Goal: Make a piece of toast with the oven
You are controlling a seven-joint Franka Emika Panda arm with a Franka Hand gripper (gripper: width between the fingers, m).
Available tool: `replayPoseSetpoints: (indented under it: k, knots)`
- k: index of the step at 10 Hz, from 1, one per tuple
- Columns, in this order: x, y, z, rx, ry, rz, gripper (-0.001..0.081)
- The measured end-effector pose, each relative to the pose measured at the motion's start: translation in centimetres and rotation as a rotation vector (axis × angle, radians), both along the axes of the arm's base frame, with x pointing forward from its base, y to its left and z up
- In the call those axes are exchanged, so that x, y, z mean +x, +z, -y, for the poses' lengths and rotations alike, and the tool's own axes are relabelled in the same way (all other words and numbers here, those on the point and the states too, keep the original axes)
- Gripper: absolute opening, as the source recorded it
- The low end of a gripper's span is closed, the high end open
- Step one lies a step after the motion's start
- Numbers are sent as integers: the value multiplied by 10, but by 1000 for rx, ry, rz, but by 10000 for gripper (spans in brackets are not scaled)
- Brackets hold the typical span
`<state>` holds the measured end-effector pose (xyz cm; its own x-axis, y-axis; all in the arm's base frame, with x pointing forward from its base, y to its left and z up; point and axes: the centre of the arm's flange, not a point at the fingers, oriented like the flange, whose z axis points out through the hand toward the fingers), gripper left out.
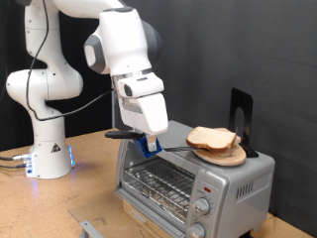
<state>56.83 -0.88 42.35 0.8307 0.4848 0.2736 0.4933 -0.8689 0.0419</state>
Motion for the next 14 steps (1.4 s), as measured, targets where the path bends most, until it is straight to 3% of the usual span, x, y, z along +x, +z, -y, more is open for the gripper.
replayPoseSetpoints:
  k: [4, 9, 14]
  knots:
    - [-3, 18, 4, 4, -4, 33, 400]
    - [-3, 8, -10, -17, -8, -9, 400]
    - [-4, 14, -23, 16, 3, 2, 400]
